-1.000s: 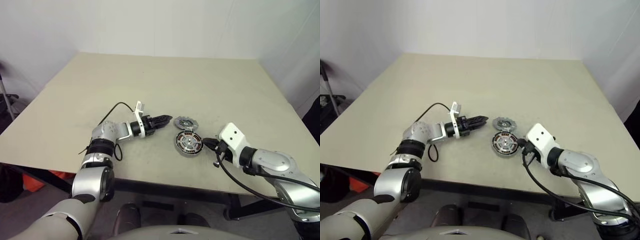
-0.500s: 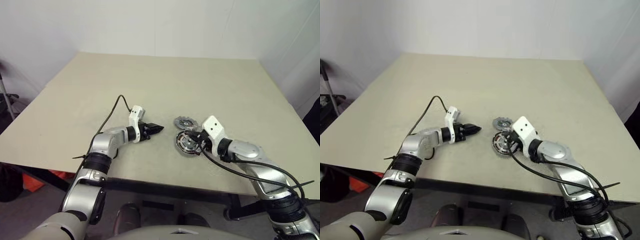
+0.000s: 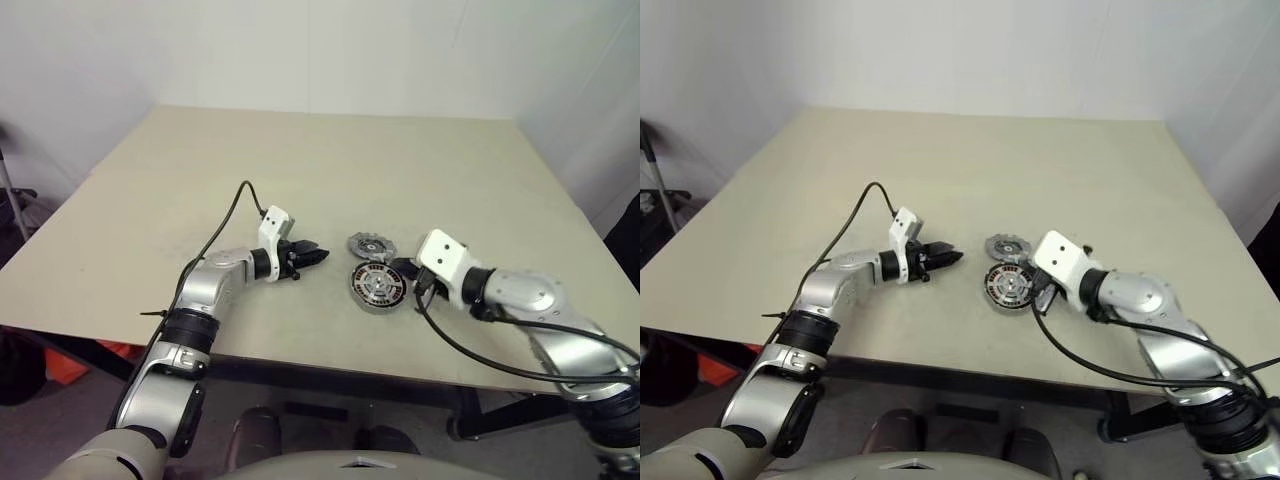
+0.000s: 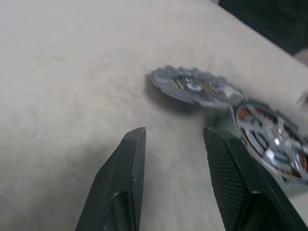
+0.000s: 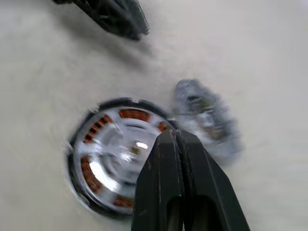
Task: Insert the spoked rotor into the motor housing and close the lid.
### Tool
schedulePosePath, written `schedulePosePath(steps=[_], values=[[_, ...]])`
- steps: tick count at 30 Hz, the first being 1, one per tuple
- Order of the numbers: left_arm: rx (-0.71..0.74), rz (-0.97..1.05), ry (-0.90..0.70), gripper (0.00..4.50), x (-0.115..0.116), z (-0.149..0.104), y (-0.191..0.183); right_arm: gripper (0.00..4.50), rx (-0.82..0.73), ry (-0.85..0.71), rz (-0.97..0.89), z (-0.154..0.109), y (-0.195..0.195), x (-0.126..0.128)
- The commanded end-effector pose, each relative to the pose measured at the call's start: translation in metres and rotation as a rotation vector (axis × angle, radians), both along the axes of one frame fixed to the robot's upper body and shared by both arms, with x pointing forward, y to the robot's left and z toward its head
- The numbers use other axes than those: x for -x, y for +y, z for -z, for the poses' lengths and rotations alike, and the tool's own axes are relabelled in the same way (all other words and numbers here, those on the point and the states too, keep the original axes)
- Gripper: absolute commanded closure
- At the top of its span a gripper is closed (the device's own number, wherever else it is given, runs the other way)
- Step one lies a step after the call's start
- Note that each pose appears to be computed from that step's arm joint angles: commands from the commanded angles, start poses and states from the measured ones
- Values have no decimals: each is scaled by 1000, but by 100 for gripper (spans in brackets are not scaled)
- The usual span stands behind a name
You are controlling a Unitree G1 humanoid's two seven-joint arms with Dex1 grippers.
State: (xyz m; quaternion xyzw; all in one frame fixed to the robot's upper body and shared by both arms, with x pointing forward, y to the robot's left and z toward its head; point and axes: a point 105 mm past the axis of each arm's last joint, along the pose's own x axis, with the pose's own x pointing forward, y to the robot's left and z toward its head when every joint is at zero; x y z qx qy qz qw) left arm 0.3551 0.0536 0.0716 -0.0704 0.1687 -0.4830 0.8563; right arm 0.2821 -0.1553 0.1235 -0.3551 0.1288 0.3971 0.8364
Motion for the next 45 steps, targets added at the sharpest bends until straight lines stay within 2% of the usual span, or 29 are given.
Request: schedulePosePath(steps=[1,4,9,13,18,38,43,45], values=[[-14,32,-93,250,-3,-16,-6,450,297,-44,-183,-11,-10,7],[-14,33,-92,247,-4,-14,-8,389,459,-15,-301,-9,-20,11],[7,22,-86,247,-4,-14,-13,223,595,-79,-423,-7,-15,-3],[9,3,-80,247,-1,-10,-13,223,650,-82,-530,3,-2,-16],[15,-27,-79,247,0,-9,-9,223,748,-58,-590,21,-12,-26],[12,-75,-51,247,1,-5,-2,223,738,-89,-699,26,15,-31],[11,-80,-49,247,0,-5,-2,223,754,-55,-729,38,16,-31],[10,-83,-51,247,0,-5,-2,262,767,-39,-740,44,12,-30]])
